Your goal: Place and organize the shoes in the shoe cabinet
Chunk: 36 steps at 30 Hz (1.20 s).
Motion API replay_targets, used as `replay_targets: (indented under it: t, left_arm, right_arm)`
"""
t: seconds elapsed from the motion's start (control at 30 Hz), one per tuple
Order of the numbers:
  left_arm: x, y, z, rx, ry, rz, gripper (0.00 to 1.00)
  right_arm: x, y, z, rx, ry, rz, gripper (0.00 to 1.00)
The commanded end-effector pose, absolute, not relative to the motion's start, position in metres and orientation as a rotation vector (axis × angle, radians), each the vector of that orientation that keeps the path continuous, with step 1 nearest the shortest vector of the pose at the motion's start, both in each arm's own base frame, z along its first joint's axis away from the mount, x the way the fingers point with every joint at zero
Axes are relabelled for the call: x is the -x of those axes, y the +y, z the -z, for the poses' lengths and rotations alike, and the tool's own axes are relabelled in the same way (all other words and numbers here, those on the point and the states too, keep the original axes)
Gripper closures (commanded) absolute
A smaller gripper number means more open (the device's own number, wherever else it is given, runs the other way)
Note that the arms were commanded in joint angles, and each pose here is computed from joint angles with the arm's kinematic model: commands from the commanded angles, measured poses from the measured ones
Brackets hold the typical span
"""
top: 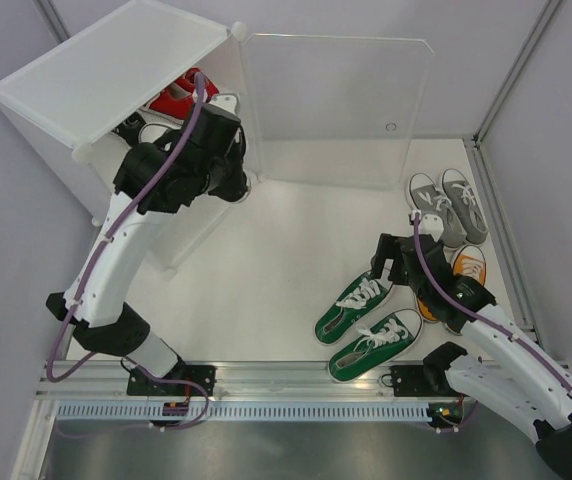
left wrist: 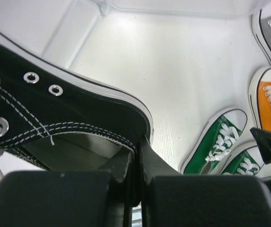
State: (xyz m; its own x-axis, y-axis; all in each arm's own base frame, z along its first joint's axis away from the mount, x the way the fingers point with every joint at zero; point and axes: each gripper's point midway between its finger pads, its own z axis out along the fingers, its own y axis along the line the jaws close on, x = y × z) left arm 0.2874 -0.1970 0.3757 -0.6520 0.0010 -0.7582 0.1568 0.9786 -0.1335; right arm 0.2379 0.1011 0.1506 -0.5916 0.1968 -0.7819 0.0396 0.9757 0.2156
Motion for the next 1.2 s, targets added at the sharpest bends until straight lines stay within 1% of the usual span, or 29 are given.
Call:
replay_targets:
  t: [0.0,0.13,0.27,0.37,0.57,0.7,0.87,1.03,1.17]
  left_arm:
    - [-0.27,-0.129,-0.374,-0.041,2.31,-0.012,0.98]
    - [-0.276,-0.106,-0.379,0.009,2.3,-0.044,0.98]
    - [-0.275,-0.123,-0.368,-0.036,2.341,0.047,0.98]
    - [-0.278,-0.128,-0.355,-0.062,2.368,0.043,0.98]
    - [-0.28,-0.151,-0.366,-0.17,2.335,0.181,0.98]
    - [-0.275,-0.179,-0.364,-0.32,2.334,0.316,0.98]
    - [-0.275,-0.187,-0.355,-0.37,2.355,0.303,0.98]
    - [-0.264,-0.204,-0.349,-0.473,2.367,0.342,0.98]
    - [-0.26,-0.206,-0.335,-0.486,2.406,0.335,0.98]
  right_arm:
    - [-0.239,0.105,-0.152,-0.159,2.175,-0.25,0.02]
    - [-0.238,0.105,-0.149,-0.152,2.182,-0.254,0.02]
    - [-0.238,0.106,-0.146,-0.152,2.188,-0.255,0.02]
    - [-0.238,0.107,-0.146,-0.155,2.187,-0.264,0.02]
    - [-0.238,0.109,-0.141,-0.149,2.199,-0.265,0.02]
    - [-0.238,0.11,-0.137,-0.148,2.206,-0.272,0.02]
    - [-0.238,0.111,-0.136,-0.148,2.206,-0.273,0.02]
    - [-0.237,0.111,-0.134,-0.15,2.211,-0.274,0.02]
    - [-0.238,0.113,-0.133,-0.148,2.217,-0.281,0.02]
